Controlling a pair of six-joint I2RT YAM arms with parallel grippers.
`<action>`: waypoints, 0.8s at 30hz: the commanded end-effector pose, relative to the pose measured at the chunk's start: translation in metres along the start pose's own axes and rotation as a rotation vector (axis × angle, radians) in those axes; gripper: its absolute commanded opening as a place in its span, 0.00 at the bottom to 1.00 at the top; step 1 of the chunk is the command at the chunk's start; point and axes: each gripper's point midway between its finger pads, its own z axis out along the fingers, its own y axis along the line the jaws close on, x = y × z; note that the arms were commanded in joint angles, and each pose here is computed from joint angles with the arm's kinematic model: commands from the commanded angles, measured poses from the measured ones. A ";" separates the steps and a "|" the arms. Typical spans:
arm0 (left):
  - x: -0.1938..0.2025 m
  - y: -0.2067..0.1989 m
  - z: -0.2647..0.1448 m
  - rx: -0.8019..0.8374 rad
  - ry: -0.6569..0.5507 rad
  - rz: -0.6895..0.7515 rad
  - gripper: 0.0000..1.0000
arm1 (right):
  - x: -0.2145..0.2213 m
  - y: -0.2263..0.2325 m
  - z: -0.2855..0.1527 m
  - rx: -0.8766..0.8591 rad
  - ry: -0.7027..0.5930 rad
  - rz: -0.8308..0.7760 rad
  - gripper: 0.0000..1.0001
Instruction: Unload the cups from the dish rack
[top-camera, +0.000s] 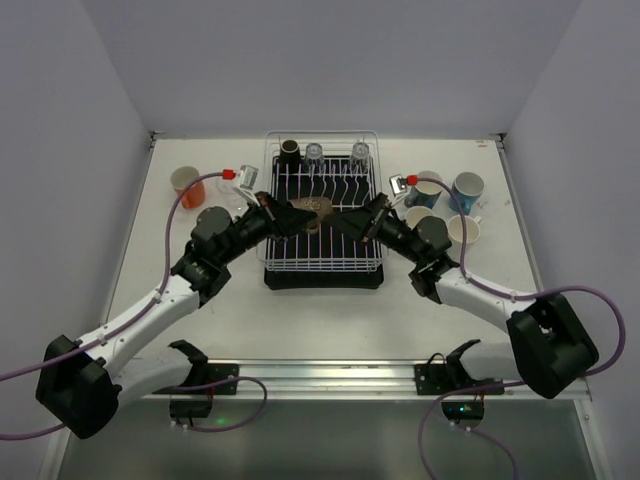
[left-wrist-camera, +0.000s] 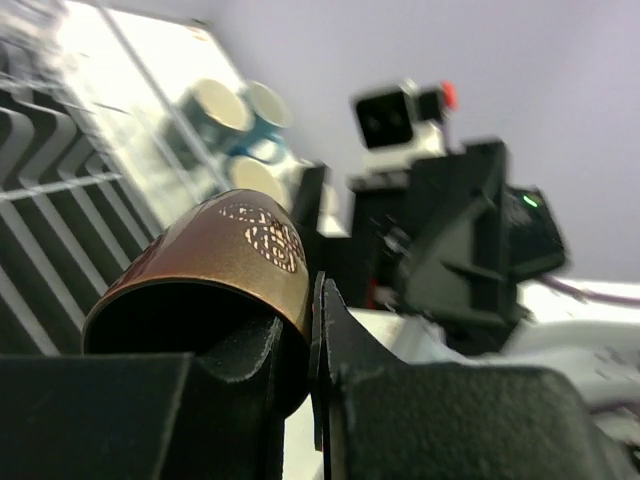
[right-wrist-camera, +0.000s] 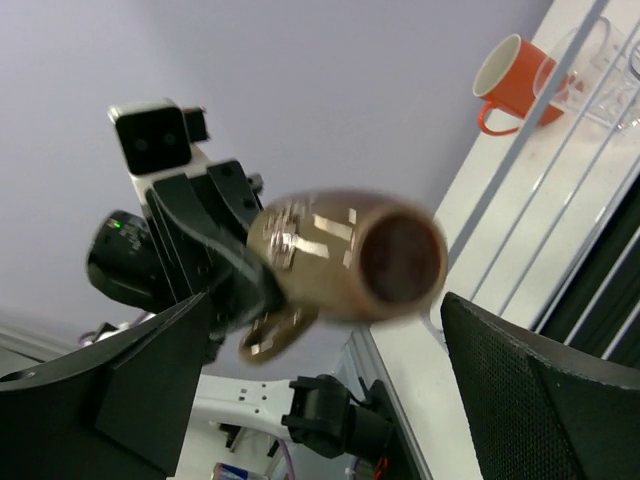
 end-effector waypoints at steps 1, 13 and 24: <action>-0.048 0.018 -0.002 -0.215 -0.114 0.172 0.00 | 0.001 0.017 -0.007 -0.040 -0.006 -0.048 0.99; -0.117 0.139 -0.093 -0.930 0.023 0.352 0.00 | -0.006 0.012 -0.042 0.149 -0.050 -0.219 0.99; -0.086 0.264 -0.158 -1.257 0.225 0.209 0.00 | -0.010 0.022 -0.070 0.264 -0.011 -0.391 0.99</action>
